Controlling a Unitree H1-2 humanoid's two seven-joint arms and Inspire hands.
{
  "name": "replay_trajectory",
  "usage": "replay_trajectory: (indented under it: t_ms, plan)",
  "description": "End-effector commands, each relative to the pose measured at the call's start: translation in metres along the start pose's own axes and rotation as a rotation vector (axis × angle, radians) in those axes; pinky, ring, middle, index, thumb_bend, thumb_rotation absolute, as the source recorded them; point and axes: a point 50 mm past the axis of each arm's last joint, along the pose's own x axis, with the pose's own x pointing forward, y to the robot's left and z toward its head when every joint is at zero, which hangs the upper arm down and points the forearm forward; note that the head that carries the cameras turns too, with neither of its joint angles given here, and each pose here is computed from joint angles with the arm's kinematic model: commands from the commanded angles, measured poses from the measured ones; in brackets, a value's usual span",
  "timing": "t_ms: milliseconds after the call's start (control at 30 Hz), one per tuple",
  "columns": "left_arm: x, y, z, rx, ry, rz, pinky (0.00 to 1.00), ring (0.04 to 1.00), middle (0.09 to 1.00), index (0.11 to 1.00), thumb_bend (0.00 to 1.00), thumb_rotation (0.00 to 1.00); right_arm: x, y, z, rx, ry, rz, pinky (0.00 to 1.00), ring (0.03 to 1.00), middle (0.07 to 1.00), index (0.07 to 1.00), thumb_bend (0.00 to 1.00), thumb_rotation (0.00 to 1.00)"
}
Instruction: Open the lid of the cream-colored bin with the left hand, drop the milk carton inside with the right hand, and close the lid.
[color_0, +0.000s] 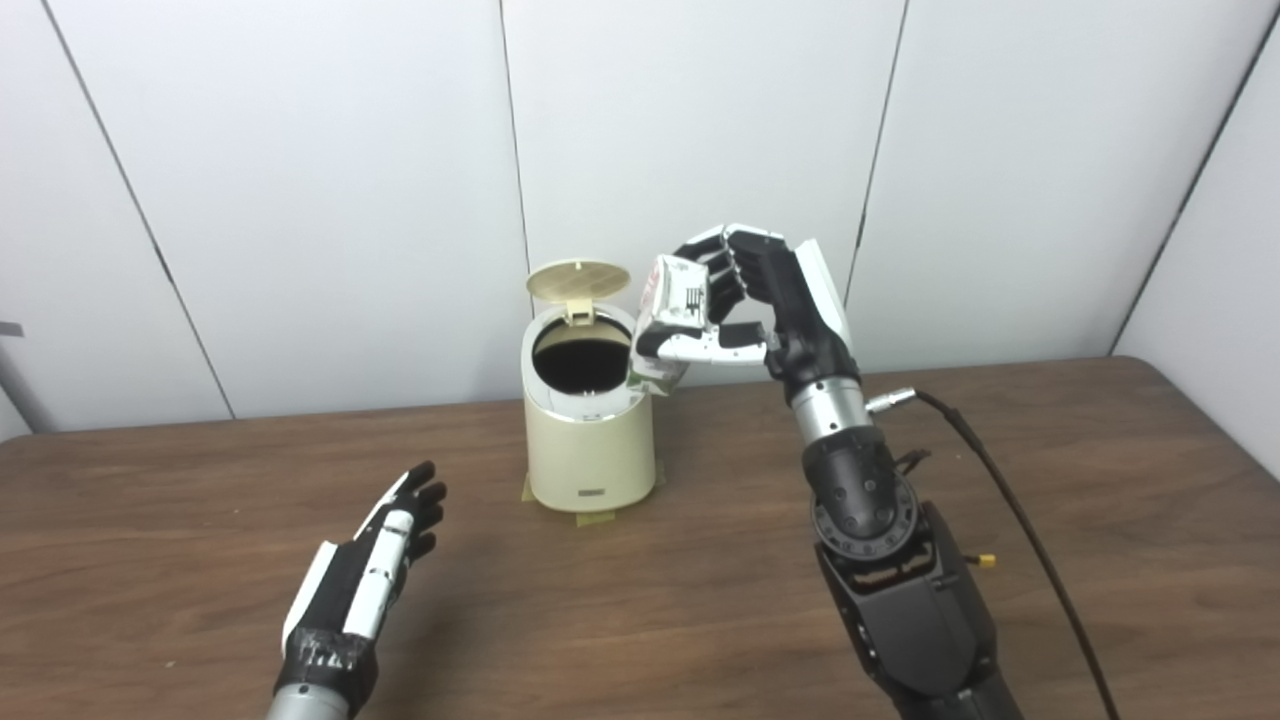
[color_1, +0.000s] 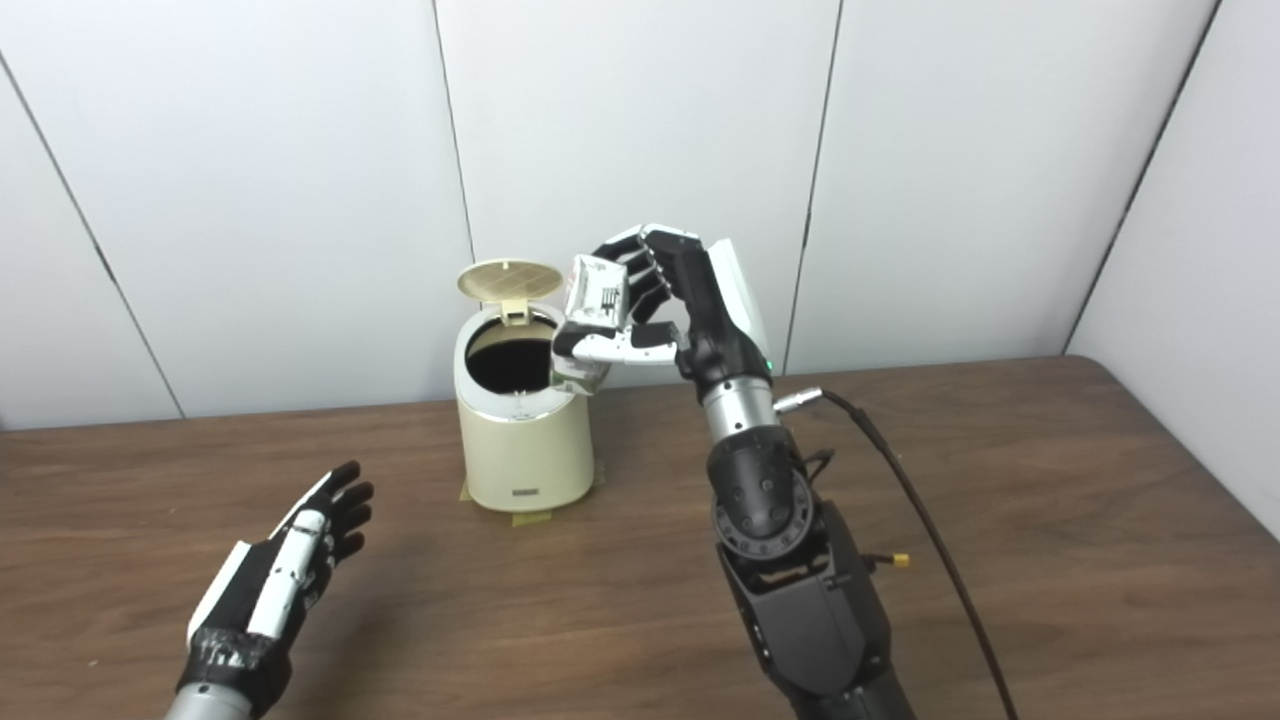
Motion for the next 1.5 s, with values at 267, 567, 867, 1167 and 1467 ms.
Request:
replay_trajectory:
  t_ms: [267, 567, 867, 1167, 1467]
  plan:
    - [0.008, -0.007, 0.01, 0.019, -0.085, 0.003, 0.95, 0.936, 0.932, 0.95, 0.38, 0.95, 0.043, 0.013, 0.043, 0.038, -0.177, -0.039, 0.32, 0.385, 0.471, 0.526, 0.52, 0.0]
    - [0.008, -0.016, 0.007, 0.011, -0.088, 0.003, 0.94, 0.942, 0.931, 0.948, 0.37, 0.96, 0.057, 0.03, 0.026, 0.066, -0.131, -0.02, 0.33, 0.403, 0.471, 0.507, 0.52, 0.0]
    - [0.005, -0.018, 0.01, 0.022, -0.119, 0.023, 0.92, 0.924, 0.919, 0.946, 0.37, 0.97, 0.067, 0.043, 0.012, 0.088, -0.124, -0.033, 0.34, 0.411, 0.482, 0.499, 0.52, 0.0]
    - [0.001, -0.02, 0.013, 0.005, -0.12, 0.047, 0.93, 0.923, 0.92, 0.946, 0.38, 0.96, 0.063, 0.053, 0.011, 0.089, -0.118, -0.038, 0.34, 0.402, 0.481, 0.504, 0.52, 0.0]
    - [-0.004, -0.019, 0.012, 0.005, -0.123, 0.056, 0.92, 0.918, 0.919, 0.944, 0.4, 0.92, 0.06, 0.057, 0.005, 0.083, -0.132, -0.04, 0.34, 0.396, 0.49, 0.503, 0.52, 0.0]
